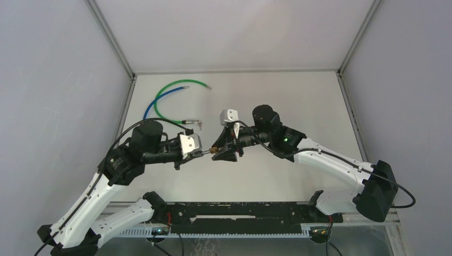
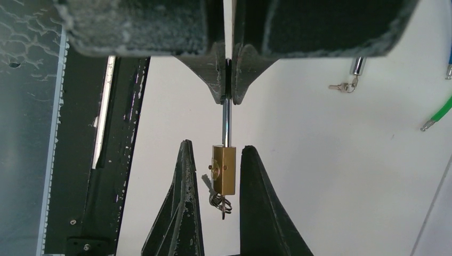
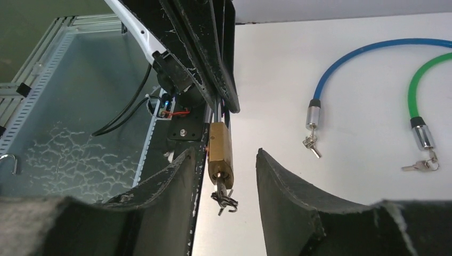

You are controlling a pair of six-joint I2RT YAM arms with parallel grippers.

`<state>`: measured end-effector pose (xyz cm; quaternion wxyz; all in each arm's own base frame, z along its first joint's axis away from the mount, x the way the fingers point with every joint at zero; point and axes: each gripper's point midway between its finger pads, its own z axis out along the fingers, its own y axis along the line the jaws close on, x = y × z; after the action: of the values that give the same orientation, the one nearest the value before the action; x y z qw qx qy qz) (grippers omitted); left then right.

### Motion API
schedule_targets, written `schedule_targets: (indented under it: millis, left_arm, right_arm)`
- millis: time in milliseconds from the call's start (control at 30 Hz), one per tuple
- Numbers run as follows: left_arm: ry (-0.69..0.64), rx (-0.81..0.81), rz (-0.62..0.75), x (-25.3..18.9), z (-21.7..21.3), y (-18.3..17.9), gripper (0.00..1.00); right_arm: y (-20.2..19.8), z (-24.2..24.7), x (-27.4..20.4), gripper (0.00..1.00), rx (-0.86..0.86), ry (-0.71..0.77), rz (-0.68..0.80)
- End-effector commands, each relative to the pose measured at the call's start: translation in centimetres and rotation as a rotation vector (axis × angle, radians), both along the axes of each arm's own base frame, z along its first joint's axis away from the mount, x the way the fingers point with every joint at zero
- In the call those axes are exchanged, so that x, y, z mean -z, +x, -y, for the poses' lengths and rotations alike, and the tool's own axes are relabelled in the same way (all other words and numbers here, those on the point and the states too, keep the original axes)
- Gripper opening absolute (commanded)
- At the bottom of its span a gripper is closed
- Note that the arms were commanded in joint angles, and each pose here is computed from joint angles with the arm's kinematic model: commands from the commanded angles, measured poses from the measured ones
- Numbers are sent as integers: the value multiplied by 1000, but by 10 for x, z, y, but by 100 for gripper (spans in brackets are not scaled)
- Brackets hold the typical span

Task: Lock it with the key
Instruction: Lock the lock.

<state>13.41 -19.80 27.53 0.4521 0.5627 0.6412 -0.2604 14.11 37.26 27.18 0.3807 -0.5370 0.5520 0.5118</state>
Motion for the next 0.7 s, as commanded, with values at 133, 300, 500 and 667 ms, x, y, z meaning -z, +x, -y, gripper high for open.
schedule_targets:
  millis: [133,300,500,667]
  left_arm:
    - [-13,14,54,-9,1,2,0]
    - [-10,21,58,-8,2,2,0]
    - [6,31,63,-4,1,2,0]
    - [20,44,59,0,1,0,0]
  right_arm:
    - [-3,2,-35,45,-9,61,86]
    - [-6,3,-35,37,-21,59,78]
    - [-9,6,-38,27,-27,64,85]
    - [-7,7,-41,41,-7,66,93]
